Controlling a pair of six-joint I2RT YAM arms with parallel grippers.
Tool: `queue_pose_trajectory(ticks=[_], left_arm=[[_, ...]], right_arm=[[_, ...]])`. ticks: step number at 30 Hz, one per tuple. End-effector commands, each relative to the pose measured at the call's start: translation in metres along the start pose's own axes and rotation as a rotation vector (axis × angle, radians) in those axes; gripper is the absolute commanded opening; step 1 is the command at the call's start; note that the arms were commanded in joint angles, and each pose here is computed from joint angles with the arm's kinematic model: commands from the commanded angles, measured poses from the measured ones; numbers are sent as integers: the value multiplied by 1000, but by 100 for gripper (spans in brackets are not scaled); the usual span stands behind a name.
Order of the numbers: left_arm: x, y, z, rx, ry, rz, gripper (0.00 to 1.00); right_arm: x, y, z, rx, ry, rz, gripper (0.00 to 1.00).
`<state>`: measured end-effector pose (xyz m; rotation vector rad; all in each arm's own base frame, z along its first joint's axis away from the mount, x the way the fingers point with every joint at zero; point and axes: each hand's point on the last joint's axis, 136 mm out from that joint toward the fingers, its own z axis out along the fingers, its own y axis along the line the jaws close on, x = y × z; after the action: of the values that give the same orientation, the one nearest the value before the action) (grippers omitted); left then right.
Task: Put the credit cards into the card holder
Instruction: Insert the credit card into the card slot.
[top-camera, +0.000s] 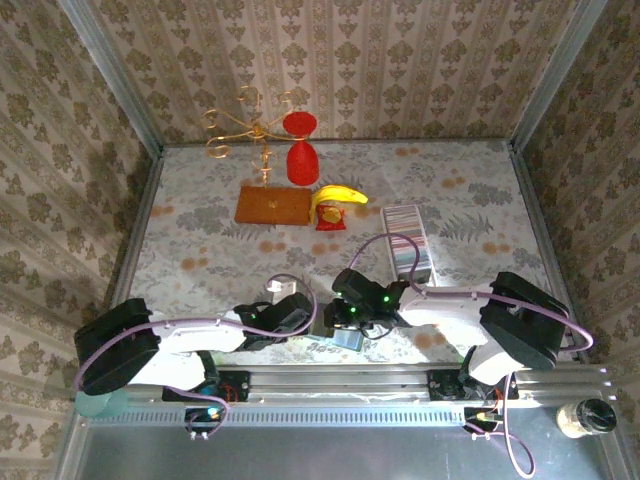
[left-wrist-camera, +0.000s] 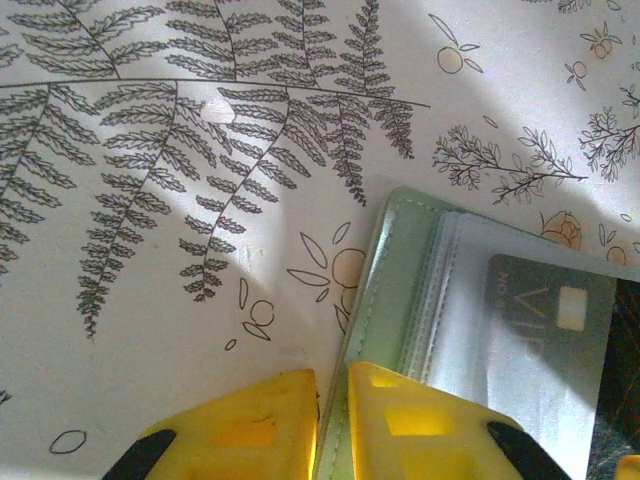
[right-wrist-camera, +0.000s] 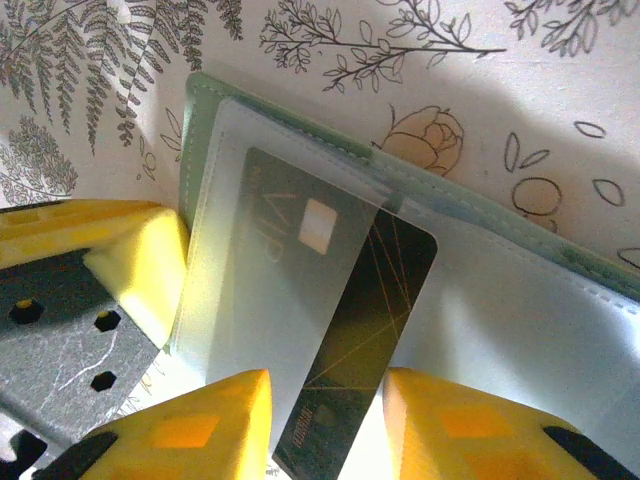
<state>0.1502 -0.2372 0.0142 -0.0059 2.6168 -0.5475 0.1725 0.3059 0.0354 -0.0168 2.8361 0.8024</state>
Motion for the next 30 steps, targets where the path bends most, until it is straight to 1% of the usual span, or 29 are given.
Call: queue_pose_trajectory(ticks=[1,8,18,25,27,30], left_arm=[[35,8,6,5,136,2,17],[35,7,6,7,137,6,17],[37,7,6,7,137,6,16],[38,7,4,11,135,5,16],[39,8,4,9,135,3,16],[38,7,2,10,130,6,15]], right_arm=[[-2,-1,-11,26,-26,-21,33],[3,-3,-6,28,-12,-16,28],[8,-4,6,44,19,-18,27],[5,12,10,-3,12,-17,26],[3,16,9,-14,6,-16,25],[1,21,10,-27,-1,-16,19]])
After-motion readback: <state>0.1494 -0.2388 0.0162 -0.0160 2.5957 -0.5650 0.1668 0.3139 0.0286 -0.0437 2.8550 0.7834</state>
